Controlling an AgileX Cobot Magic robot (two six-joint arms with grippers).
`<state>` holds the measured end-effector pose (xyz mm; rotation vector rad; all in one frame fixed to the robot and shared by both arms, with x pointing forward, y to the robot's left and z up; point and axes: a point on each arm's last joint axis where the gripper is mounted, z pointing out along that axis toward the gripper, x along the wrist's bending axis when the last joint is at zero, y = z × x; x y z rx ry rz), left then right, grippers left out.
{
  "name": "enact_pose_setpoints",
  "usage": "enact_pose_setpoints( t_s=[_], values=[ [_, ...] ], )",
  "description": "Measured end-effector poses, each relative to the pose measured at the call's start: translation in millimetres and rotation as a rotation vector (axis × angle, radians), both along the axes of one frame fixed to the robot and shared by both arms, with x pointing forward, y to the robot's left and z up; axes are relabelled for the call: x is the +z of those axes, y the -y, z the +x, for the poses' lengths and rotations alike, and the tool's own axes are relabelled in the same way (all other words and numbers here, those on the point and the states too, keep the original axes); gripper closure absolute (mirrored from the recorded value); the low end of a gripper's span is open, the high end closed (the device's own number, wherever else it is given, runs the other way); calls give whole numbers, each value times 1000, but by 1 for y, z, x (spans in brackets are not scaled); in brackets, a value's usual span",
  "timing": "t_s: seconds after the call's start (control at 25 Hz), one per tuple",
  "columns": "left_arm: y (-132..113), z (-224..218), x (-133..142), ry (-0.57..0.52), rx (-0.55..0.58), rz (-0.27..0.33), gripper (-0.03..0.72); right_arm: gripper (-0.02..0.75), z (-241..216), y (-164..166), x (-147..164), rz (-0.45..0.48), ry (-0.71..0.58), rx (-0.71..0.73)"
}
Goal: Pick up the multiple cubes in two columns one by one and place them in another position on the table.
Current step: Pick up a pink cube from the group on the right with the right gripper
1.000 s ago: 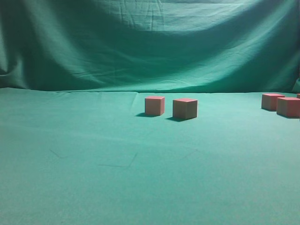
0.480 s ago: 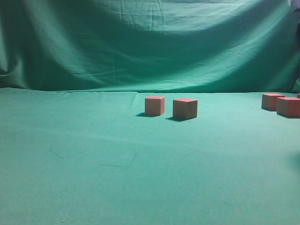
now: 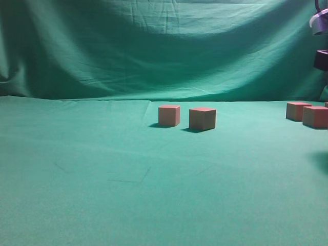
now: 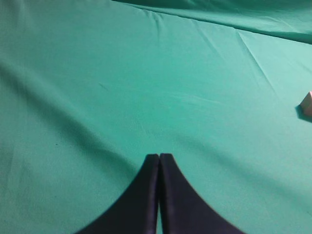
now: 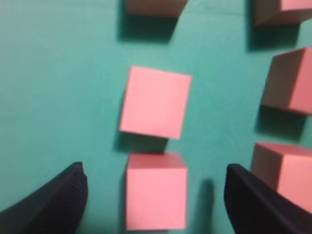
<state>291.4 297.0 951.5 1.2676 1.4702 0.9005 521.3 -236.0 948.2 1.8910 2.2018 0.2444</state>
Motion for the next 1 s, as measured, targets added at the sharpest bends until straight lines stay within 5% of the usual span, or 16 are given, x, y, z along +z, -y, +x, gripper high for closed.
enact_pose_setpoints(
  t_s=[0.36,0.64,1.0],
  values=[
    [0,0,0,0,0,0,688,163,4,2,-14,-3,-35,-5],
    [0,0,0,0,0,0,688,478,5,1,-18,-4,-45,-4],
    [0,0,0,0,0,0,688,476,13,-9,21,5,-173,35]
  ],
)
